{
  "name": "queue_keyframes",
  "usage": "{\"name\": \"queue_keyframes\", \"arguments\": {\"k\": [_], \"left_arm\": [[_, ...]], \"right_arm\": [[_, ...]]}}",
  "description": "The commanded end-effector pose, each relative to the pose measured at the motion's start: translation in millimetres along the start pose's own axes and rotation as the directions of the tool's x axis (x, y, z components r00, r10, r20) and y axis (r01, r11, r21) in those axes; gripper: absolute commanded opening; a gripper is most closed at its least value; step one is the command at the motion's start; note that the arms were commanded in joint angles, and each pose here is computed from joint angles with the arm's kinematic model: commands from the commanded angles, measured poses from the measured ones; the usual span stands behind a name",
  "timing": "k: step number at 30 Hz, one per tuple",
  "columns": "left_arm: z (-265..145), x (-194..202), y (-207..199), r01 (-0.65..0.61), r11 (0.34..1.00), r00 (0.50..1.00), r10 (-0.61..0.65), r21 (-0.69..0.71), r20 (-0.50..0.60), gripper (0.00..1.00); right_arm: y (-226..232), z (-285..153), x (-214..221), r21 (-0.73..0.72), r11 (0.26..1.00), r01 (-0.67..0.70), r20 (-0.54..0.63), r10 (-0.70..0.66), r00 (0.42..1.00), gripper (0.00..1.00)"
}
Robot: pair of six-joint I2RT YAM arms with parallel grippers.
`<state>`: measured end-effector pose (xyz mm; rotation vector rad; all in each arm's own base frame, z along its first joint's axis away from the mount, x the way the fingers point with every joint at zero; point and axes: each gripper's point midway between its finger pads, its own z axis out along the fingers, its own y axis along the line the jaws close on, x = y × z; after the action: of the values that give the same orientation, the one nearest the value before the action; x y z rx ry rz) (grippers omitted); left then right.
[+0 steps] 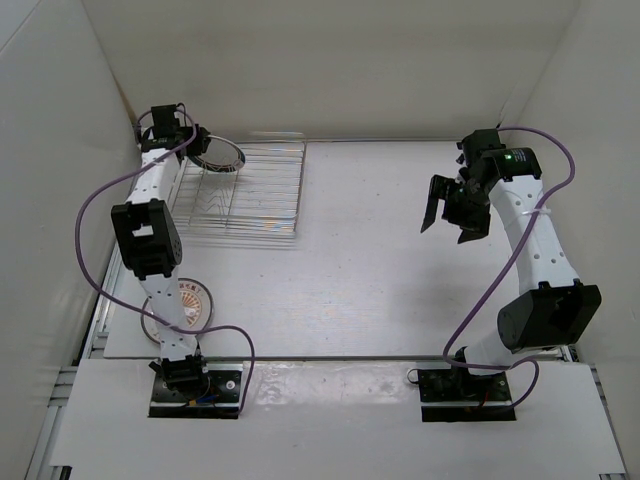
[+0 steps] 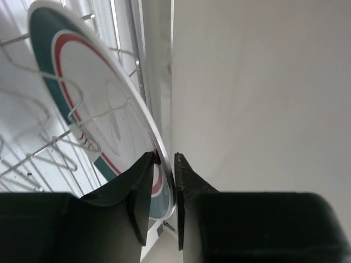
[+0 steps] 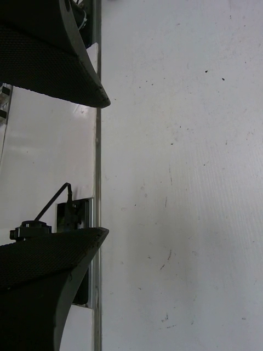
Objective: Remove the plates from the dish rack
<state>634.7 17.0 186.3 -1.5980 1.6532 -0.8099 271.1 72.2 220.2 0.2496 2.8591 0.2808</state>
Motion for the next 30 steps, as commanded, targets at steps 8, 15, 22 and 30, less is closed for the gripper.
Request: {"name": "queue_keyframes", "arguments": {"k": [8,15,22,30], "left_arm": [[-87.9,19.5,-35.5,0.081,0.992,0.995,-0.075,0.095,-0.06,0.18],[-125.3,29.7,-76.3,0.096,0.976,0.991,-0.076,0.197,-0.107,0.15],[-168.8,57.4,-118.5,0.032,0.947,0.987,0.019,0.321,-0.157,0.12],[-237.5,146.6,-54.7,-0.695,0.648,0.639,0.755,0.311,-0.146,0.04]], "right_arm": [[-14.3,-20.1,54.9,0.054,0.999,-0.01,-0.194,0.02,0.981,0.9],[-12.8,-22.4,61.8,0.042,0.999,-0.004,-0.203,0.012,0.979,0.9],[-21.1,-36.1,62.5,0.102,0.994,-0.028,-0.169,0.045,0.985,0.9],[-5.5,-73.8,50.3,0.012,0.999,-0.033,-0.001,0.033,0.999,0.9]]}}
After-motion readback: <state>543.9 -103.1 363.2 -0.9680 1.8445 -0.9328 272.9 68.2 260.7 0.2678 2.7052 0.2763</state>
